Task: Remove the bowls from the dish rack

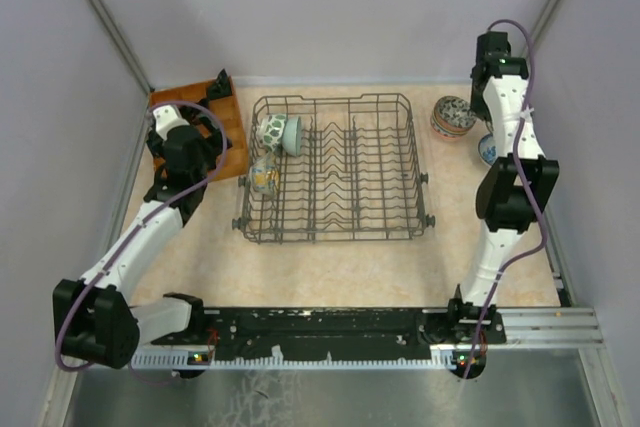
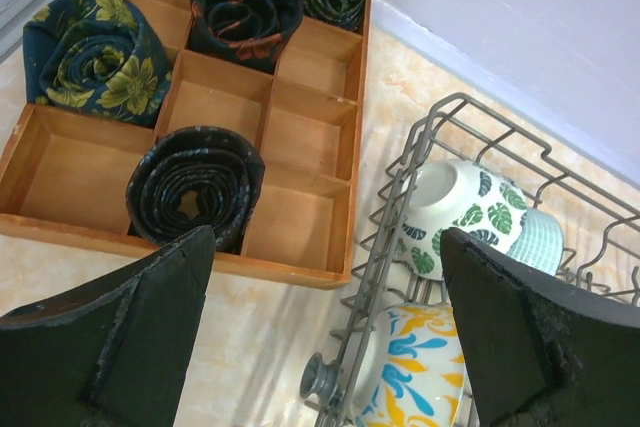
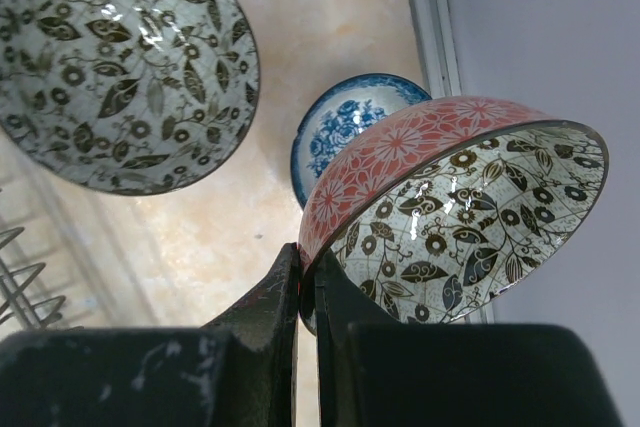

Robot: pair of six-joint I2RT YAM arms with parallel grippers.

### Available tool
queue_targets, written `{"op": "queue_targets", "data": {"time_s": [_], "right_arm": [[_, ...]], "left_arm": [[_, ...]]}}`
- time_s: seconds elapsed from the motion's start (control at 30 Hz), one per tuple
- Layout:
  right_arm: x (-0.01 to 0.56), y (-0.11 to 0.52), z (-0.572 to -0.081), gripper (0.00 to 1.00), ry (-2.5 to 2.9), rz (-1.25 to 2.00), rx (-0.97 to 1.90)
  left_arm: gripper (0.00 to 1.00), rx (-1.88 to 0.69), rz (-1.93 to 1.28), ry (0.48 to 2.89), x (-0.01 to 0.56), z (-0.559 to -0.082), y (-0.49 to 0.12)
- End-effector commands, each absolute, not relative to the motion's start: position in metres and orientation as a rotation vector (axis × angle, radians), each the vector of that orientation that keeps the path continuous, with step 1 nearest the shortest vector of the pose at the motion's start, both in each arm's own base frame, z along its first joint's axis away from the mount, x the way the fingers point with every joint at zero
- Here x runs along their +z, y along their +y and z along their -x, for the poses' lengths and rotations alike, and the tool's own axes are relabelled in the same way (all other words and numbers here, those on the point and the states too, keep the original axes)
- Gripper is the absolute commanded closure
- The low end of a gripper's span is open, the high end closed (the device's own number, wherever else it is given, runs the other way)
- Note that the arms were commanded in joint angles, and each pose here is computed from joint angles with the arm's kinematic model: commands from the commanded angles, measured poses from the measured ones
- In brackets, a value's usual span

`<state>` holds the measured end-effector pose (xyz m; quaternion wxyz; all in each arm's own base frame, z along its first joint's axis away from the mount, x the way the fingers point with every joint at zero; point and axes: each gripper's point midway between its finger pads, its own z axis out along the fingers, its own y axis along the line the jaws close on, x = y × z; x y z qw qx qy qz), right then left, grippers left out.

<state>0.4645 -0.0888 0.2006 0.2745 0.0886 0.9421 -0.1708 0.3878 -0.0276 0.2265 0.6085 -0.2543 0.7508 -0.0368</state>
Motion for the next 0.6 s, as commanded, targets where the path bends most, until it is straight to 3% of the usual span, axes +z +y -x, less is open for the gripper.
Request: {"op": "queue_targets", "data": {"time_s": [0.0,0.57], "right_arm": [[0.211,-0.112,-0.471,1.0,2.498,-0.257,-0.511],[0.158,-0.125,-0.473,1.0,2.644,-0.269,-0.44]], "left_arm": [[0.01,-0.114,0.568,1.69,0.251,-0.399,-0.031],[0.01,-0.138,0.549,1.699,0.256,-0.403,-0.037]]}}
